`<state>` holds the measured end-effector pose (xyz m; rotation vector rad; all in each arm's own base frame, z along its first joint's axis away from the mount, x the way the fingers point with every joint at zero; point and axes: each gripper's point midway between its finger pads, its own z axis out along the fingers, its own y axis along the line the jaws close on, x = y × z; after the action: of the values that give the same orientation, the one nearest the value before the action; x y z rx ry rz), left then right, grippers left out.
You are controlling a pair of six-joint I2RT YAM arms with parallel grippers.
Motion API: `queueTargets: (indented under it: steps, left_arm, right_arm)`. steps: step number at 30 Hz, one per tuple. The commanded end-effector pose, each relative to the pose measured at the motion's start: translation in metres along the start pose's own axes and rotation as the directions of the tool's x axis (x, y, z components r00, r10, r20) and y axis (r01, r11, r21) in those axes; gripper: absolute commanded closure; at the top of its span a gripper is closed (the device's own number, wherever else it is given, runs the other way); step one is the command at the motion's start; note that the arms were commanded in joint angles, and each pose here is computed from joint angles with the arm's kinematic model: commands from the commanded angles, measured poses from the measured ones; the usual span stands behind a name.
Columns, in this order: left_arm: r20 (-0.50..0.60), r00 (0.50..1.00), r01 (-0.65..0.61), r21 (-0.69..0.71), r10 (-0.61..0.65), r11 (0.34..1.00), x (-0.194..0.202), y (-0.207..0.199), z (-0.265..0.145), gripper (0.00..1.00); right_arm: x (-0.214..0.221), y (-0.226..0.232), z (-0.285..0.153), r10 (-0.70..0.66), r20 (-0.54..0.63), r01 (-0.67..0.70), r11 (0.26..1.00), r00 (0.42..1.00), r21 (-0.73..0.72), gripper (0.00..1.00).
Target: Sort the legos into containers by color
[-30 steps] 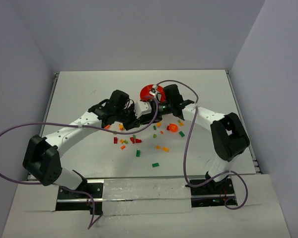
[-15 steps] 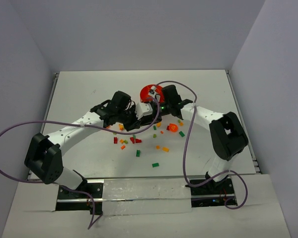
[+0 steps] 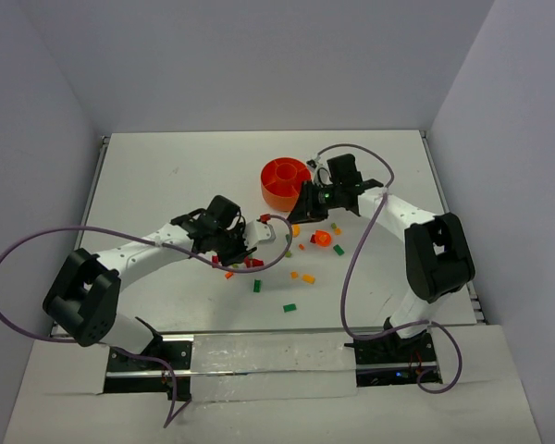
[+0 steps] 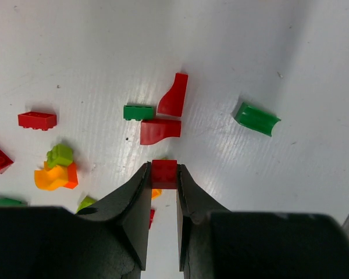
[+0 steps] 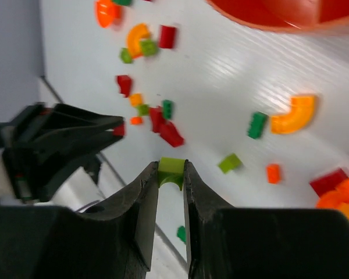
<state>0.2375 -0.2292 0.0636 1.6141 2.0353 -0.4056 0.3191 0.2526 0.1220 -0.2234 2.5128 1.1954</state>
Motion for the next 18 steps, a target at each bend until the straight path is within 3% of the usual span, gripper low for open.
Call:
queueTargets:
  steps: [1, 5, 13, 16, 18]
  left_arm:
    - [-0.047, 0.997, -0.066, 0.001, 0.066, 0.998, 0.006, 0.009, 0.004, 0.94]
    - [-0.087, 0.994, -0.066, 0.013, 0.067, 0.998, 0.016, 0.013, 0.012, 0.86]
    - [-0.113, 0.993, -0.043, 0.007, 0.043, 0.999, 0.021, 0.02, 0.022, 0.73]
    - [-0.1, 0.995, -0.007, -0.002, 0.006, 1.0, 0.02, 0.022, 0.021, 0.66]
    - [-0.088, 0.996, 0.019, -0.01, -0.02, 1.0, 0.018, 0.022, 0.019, 0.58]
  right_arm:
    - [0.019, -0.033, -0.007, -0.092, -0.05, 0.099, 0.983, 0.994, 0.154, 1.0]
    - [0.028, -0.054, -0.007, -0.111, -0.095, 0.13, 0.965, 0.989, 0.226, 1.0]
    - [0.038, -0.076, -0.005, -0.124, -0.141, 0.161, 0.944, 0.982, 0.288, 0.91]
    - [0.042, -0.079, -0.003, -0.131, -0.155, 0.172, 0.94, 0.979, 0.293, 0.81]
    - [0.046, -0.079, -0.002, -0.14, -0.162, 0.184, 0.936, 0.977, 0.3, 0.69]
